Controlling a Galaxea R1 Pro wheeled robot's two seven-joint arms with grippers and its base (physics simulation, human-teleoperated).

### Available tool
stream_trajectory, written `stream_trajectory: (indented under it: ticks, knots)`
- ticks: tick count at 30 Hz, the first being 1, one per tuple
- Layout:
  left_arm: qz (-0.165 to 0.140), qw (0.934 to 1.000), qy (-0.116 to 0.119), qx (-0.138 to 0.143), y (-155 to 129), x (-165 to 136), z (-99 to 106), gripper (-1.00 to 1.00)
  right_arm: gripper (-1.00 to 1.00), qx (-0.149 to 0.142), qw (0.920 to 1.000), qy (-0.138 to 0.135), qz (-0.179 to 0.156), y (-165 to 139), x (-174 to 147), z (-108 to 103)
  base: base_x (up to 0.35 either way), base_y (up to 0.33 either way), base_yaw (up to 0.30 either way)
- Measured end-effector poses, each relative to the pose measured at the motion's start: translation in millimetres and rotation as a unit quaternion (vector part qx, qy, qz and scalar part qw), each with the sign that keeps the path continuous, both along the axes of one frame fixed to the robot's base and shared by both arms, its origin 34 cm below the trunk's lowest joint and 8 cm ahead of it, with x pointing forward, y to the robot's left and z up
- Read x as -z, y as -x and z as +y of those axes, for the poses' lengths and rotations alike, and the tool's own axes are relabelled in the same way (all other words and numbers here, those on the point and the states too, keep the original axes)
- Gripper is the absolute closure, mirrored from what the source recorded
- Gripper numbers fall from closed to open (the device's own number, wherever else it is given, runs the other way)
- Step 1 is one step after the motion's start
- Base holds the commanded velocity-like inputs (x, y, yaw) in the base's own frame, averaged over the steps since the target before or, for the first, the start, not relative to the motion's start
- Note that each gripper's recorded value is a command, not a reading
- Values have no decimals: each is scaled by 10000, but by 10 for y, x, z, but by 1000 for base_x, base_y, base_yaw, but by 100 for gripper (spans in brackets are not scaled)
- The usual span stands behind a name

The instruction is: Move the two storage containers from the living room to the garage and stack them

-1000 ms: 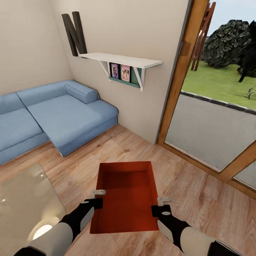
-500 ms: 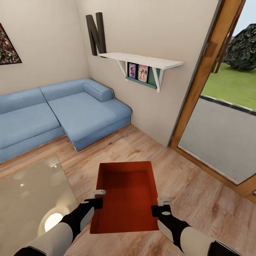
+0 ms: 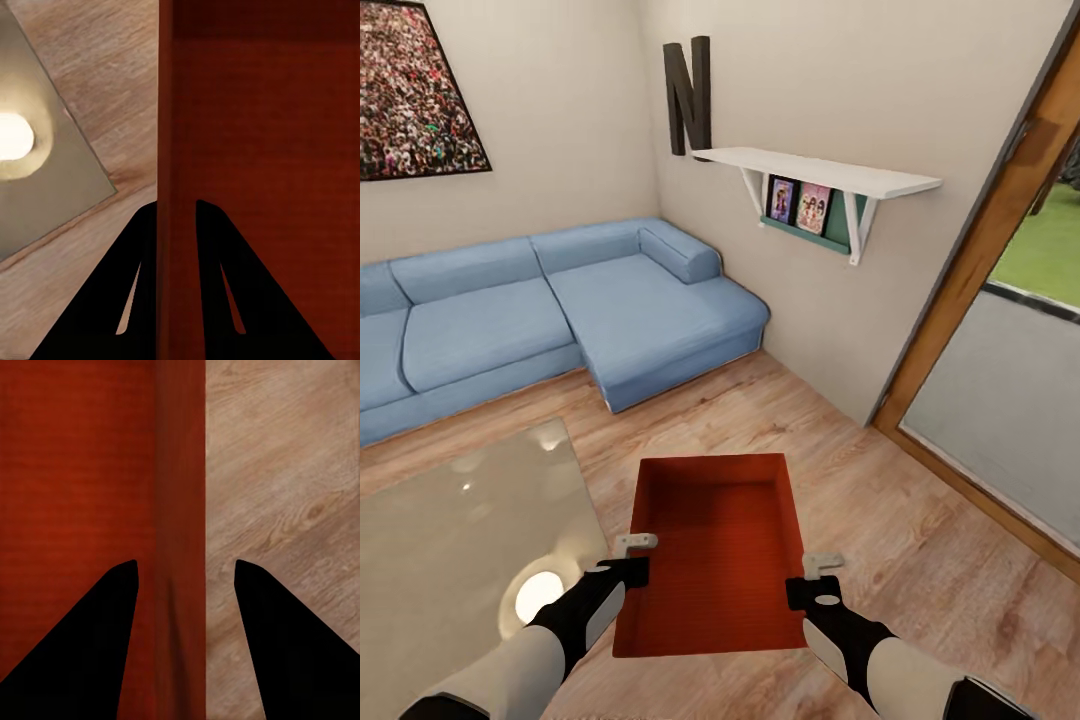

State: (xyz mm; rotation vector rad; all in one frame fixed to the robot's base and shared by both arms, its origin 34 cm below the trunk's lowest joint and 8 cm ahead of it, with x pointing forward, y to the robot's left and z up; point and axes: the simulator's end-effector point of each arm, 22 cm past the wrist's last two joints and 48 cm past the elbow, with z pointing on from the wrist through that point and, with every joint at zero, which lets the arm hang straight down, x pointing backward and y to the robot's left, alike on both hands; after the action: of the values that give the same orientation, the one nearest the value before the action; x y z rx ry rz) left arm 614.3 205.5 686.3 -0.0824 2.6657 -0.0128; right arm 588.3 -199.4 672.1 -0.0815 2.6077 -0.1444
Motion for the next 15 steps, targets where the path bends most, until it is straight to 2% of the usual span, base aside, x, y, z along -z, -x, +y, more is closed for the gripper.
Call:
stream_trajectory:
  ticks: [15]
  knots:
    - [0,10000,0,-1,0,0,0,100,100,-1,10000,0,0,0,0,0,0,0,270]
